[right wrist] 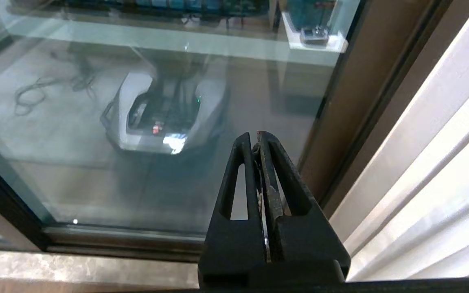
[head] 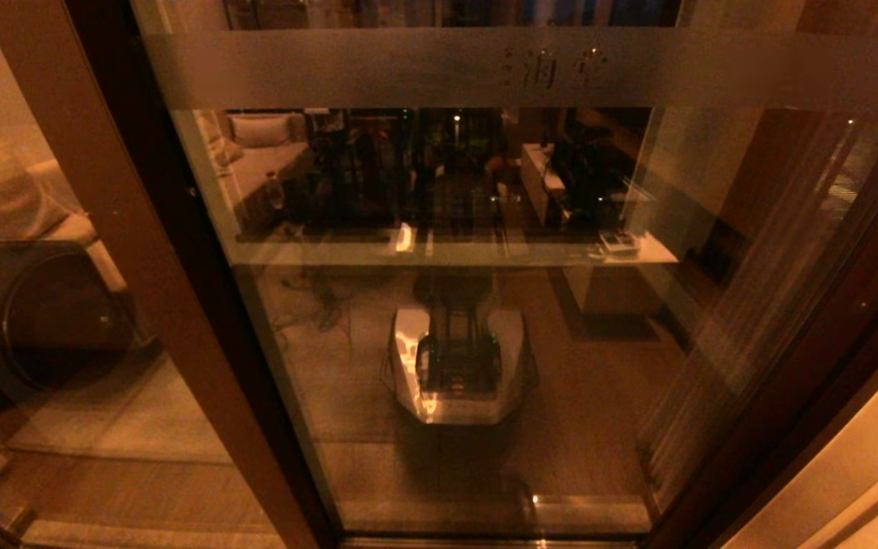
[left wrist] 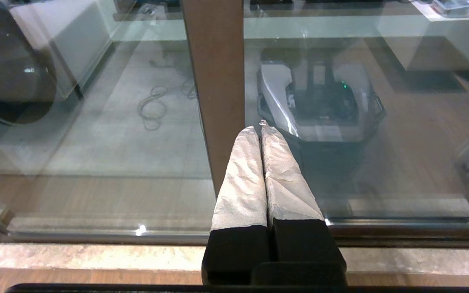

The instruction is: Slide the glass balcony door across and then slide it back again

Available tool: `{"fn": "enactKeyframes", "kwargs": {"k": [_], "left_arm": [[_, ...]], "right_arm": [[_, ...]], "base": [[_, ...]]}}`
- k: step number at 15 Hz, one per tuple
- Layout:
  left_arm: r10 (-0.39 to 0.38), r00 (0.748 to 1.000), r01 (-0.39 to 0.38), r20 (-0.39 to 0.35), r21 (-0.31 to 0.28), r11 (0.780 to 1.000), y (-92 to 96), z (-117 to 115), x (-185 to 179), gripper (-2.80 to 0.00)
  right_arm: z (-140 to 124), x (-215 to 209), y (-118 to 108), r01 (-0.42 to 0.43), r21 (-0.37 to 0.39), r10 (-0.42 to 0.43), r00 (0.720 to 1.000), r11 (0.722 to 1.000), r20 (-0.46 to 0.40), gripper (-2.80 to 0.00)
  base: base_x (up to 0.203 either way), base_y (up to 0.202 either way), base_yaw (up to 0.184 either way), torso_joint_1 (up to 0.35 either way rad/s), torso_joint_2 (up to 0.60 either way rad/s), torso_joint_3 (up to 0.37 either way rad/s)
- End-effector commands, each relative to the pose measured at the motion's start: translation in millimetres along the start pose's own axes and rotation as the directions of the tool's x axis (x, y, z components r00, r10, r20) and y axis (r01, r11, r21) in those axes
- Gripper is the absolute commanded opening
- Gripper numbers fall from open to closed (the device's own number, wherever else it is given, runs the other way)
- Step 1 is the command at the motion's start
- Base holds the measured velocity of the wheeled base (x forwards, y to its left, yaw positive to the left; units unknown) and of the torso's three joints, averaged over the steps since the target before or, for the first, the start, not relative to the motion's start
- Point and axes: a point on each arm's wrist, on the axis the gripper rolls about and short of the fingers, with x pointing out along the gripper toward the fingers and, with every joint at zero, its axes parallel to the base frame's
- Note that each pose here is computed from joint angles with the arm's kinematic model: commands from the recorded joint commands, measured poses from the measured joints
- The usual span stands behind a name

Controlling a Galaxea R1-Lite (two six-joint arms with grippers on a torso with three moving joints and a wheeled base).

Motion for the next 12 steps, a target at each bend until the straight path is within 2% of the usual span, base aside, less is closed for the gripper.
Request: {"fn": "enactKeyframes", "kwargs": {"k": [1, 7, 12], "left_arm": [[0.0, 1.0, 0.0, -0.002, 0.0, 1.0, 0.0, -0.1, 0.1, -2.8], [0.0, 1.0, 0.0, -0.002, 0.0, 1.0, 0.0, -0.1, 0.1, -2.8], [0.001, 1.0, -0.001, -0.002, 0.0, 1.0, 0.0, -0.1, 0.1, -2.8]], "right_arm": [[-2.7, 0.5, 0.3, -0.003, 0.001, 0.003, 1.0, 1.0, -0.011, -2.8], [-2.9, 0.5, 0.3, -0.003, -0.019, 0.003, 1.0, 1.0, -0.012, -2.8], [-2.6, 0.5, 0.2, 0.001, 0.003, -0.001, 1.0, 1.0, -0.01, -2.8]], "base": [[0.0, 0.0, 0.0, 0.0, 0.0, 0.0], [0.0, 0.0, 0.0, 0.0, 0.0, 0.0], [0.0, 0.0, 0.0, 0.0, 0.0, 0.0]]}}
